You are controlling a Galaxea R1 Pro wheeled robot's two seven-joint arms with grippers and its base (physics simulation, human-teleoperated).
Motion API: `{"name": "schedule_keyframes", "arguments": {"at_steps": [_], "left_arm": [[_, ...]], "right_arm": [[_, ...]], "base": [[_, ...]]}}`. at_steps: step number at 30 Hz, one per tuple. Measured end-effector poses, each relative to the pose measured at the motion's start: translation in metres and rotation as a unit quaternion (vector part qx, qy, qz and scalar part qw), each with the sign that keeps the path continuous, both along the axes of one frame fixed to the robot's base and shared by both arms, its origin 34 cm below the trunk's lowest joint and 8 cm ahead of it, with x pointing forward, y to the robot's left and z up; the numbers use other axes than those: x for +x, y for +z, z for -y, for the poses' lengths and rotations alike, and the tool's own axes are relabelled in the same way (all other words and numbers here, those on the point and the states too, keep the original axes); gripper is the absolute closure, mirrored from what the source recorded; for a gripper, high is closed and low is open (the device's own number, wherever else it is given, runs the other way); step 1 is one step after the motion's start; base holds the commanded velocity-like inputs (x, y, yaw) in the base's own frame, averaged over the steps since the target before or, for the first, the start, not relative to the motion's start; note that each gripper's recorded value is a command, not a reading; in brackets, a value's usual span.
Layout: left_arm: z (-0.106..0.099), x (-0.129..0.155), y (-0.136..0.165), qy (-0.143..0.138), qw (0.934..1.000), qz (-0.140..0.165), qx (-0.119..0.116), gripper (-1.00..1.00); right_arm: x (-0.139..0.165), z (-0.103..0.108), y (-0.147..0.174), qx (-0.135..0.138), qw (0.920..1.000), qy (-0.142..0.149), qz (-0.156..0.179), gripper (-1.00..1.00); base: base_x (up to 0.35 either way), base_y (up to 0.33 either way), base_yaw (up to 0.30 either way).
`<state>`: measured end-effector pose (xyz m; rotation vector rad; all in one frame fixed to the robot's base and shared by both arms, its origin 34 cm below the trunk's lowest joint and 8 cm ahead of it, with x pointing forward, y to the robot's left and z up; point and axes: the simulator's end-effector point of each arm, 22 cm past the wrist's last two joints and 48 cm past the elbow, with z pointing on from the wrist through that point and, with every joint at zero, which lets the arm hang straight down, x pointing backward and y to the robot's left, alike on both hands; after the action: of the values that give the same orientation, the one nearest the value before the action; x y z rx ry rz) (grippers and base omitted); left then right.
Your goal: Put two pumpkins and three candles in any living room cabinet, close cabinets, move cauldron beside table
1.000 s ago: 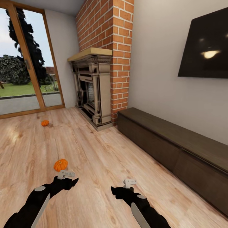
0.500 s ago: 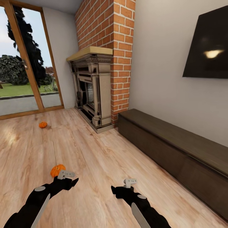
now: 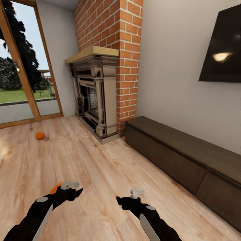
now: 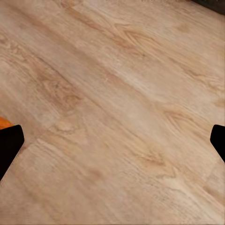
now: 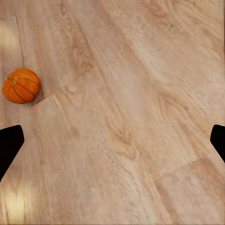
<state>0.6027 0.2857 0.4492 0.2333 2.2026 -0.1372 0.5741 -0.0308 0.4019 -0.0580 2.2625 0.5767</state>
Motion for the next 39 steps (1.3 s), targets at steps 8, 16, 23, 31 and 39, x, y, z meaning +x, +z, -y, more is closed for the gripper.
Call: {"name": "schedule_keyframes", "arguments": {"at_steps": [8,16,23,31,39], "left_arm": [[-0.001,0.0,-0.003,0.0,1.0,-0.002,0.001,-1.0],[-0.003,0.0,-0.005,0.001,1.0,-0.005,0.002,-1.0],[-0.004,-0.001,-0.008,0.001,1.0,-0.007,0.003,-1.0],[-0.005,-0.001,-0.011,0.001,0.9999,-0.01,0.004,-1.0],[-0.002,0.005,0.005,-0.005,0.9999,0.009,0.003,-1.0]], "right_arm": [[-0.009,0.006,-0.022,-0.008,0.9997,-0.004,-0.021,-1.0],[-0.01,0.007,-0.027,-0.009,0.9996,-0.004,-0.026,-1.0],[-0.011,0.008,-0.029,-0.008,0.9995,-0.006,-0.029,-1.0],[-0.012,0.008,-0.032,-0.006,0.9994,-0.006,-0.033,-1.0],[-0.014,-0.003,-0.028,0.033,0.9988,0.01,-0.036,-1.0]], "base": [[0.117,0.157,-0.248],[0.004,0.122,-0.252],[0.0,0.226,-0.253],[0.0,0.115,-0.253],[-0.004,0.003,-0.247]]}}
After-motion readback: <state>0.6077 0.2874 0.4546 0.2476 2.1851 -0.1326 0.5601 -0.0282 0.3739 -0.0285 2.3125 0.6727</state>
